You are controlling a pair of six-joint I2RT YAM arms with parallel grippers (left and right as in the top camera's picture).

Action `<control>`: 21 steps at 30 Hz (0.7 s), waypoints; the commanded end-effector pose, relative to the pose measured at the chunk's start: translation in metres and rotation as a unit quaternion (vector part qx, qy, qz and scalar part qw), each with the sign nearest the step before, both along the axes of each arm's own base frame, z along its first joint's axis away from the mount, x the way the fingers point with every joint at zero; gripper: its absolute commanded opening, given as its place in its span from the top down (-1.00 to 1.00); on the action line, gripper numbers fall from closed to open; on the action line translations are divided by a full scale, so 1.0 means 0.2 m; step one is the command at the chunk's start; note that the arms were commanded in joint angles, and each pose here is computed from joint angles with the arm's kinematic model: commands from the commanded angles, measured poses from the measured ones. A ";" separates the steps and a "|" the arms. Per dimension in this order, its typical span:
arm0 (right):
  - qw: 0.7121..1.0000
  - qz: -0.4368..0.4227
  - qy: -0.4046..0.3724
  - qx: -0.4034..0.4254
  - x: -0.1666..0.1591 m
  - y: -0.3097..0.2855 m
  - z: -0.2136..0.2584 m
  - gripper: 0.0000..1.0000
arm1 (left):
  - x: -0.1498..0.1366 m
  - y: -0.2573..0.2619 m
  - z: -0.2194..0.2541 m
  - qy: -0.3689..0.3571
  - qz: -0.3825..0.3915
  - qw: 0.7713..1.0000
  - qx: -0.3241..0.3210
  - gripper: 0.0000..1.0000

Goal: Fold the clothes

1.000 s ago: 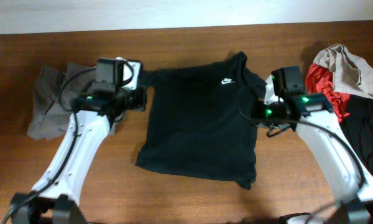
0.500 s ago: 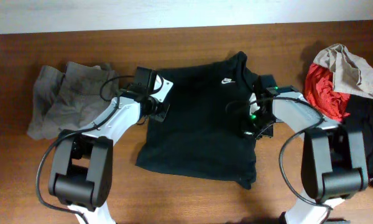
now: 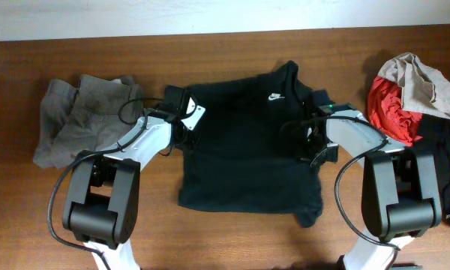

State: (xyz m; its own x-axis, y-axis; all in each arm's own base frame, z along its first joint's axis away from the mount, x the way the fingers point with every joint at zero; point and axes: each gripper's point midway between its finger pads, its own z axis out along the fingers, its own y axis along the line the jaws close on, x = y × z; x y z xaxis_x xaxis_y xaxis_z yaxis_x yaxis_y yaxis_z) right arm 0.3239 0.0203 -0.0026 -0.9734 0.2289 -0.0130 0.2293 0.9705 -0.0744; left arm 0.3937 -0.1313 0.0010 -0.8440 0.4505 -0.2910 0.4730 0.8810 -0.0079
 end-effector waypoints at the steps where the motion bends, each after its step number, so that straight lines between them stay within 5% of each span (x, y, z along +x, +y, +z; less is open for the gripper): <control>1: 0.993 -0.028 -0.026 -0.115 0.09 -0.26 0.00 0.92 | -0.01 0.09 -0.03 0.011 0.043 0.999 0.026 0.99; 7: 0.988 0.013 -0.100 -0.115 0.35 -0.27 0.16 0.88 | -0.04 0.14 -0.04 0.031 0.080 0.996 0.025 0.99; 14: 0.996 0.022 -0.078 -0.025 0.39 -0.12 0.43 0.28 | 0.05 0.12 0.10 -0.005 0.076 0.997 0.014 0.89; 21: 0.991 0.061 -0.007 0.118 0.21 0.18 0.53 0.03 | 0.30 0.05 0.51 -0.110 0.078 0.991 -0.023 0.16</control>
